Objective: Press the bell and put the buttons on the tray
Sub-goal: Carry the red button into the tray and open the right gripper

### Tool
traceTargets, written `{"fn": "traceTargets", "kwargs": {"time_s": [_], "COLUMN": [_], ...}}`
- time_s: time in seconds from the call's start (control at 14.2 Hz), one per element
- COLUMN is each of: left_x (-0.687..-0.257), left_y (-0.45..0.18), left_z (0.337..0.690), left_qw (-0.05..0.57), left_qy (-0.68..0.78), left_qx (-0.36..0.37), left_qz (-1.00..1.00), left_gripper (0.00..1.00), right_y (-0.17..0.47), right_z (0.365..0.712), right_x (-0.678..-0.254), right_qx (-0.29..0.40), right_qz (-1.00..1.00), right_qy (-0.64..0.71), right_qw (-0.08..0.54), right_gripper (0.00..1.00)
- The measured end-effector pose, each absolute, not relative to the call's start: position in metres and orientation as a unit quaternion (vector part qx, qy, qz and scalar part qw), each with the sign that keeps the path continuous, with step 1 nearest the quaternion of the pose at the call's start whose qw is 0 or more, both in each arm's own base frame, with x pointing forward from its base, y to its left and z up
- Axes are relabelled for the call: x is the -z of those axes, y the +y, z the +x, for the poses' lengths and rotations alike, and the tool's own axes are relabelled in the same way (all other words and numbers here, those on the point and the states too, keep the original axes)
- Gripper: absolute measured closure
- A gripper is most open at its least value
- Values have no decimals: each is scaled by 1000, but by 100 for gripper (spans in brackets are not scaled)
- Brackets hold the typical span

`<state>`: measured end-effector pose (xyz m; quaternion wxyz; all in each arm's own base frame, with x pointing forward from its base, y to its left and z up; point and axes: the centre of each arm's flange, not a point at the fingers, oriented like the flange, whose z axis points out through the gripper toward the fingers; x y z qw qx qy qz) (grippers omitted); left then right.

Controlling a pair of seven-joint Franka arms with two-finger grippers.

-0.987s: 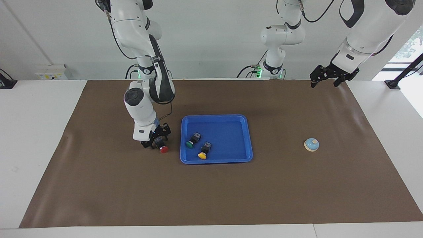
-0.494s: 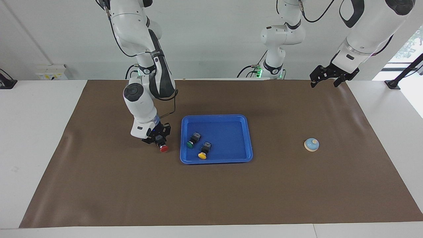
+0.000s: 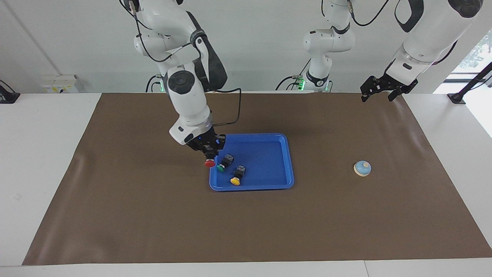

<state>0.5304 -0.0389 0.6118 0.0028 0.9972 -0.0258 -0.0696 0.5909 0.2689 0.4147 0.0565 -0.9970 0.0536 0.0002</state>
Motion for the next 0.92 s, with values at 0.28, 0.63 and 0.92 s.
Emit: {"fn": "traceTargets", "kwargs": {"time_s": [0.28, 0.63, 0.92], "left_x": [-612, -612, -612], "left_y": [-39, -39, -39], "left_z": [530, 530, 530], "left_qw": [3, 3, 3], "left_qy": [-26, -26, -26], "left_qx": [70, 70, 70], "left_qz": [997, 997, 997], "left_gripper": [0, 0, 0], "right_y": [364, 390, 388], "right_z": [586, 585, 583], "right_x": [-376, -343, -345], "right_qx": [-4, 4, -12], "right_qz": [-991, -990, -991], "right_qy": [109, 115, 112], "right_qw": [71, 80, 66], "right_gripper": [59, 57, 15]}}
